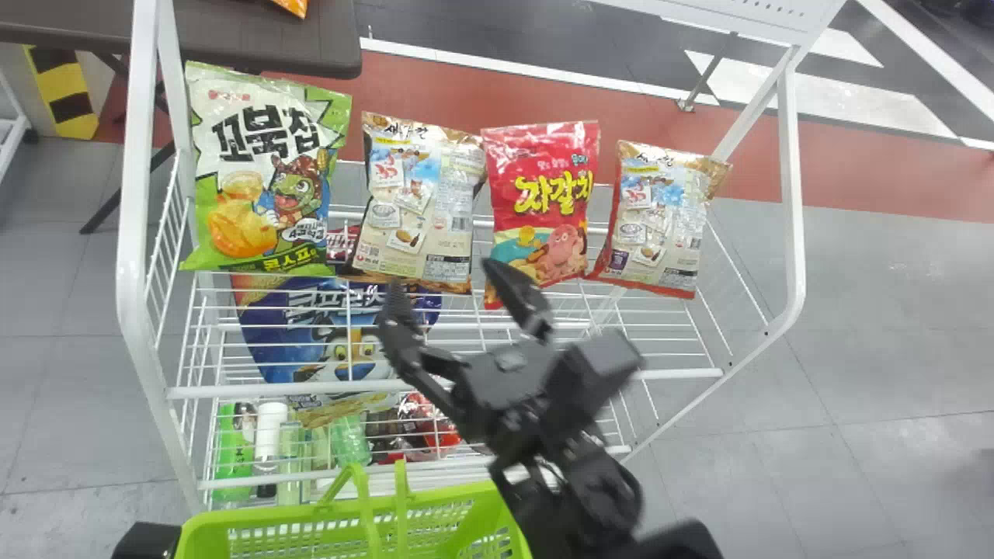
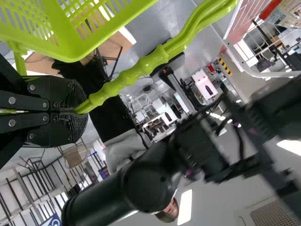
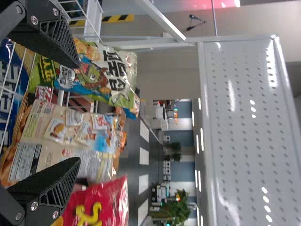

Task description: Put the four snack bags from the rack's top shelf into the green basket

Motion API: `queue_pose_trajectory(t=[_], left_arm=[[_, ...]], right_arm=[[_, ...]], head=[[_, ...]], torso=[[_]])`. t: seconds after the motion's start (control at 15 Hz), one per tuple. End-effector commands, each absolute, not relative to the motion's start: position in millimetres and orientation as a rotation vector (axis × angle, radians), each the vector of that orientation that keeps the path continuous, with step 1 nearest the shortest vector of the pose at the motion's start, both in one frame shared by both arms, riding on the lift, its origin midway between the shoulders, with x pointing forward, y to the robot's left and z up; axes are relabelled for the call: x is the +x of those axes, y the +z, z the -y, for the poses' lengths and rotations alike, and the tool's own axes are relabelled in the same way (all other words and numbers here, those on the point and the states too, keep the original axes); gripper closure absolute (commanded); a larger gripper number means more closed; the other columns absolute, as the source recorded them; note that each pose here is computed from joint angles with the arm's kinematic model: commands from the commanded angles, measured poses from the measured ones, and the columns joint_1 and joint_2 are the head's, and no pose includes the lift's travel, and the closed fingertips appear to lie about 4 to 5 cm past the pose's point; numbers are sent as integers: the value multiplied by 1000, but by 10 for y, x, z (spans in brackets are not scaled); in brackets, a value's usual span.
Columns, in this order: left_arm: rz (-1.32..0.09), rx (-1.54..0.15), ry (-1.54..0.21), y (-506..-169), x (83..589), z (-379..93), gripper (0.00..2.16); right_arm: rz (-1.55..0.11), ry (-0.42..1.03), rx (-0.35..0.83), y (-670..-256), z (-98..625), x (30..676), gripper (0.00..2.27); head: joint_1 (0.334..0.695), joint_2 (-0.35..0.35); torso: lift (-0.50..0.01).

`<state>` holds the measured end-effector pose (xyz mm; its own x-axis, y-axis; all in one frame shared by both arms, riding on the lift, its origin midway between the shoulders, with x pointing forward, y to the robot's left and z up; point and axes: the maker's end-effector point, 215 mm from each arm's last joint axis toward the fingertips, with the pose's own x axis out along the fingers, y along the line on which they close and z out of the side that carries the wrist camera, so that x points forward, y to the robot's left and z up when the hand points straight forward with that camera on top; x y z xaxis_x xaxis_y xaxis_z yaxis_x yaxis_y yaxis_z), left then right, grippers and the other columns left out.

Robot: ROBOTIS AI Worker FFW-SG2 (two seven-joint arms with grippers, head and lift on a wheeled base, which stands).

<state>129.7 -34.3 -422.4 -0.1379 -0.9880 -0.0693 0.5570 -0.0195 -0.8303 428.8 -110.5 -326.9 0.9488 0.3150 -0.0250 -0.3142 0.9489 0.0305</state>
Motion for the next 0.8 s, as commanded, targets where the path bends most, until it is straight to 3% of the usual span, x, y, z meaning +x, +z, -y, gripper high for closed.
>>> queue_pose_trajectory(t=[0.0, 0.07, 0.4, 0.73], left_arm=[[-875, -665, -1523, -4225, 1298, 339, 1578], [-874, -665, -1525, -4220, 1302, 339, 1578], [-876, -670, -1542, -4250, 1310, 357, 1578], [-864, -672, -1555, -4257, 1333, 371, 1578]], right_arm=[[-75, 382, 42, -3487, 722, 4725, 120], [-63, 400, 45, -3445, 585, 4865, 120], [-131, 452, 49, -3702, 227, 5582, 120], [-131, 506, 7, -3706, 84, 5947, 178]], head=[[695, -331], [695, -263], [695, -127], [695, -88]], torso=[[0], [0], [0], [0]])
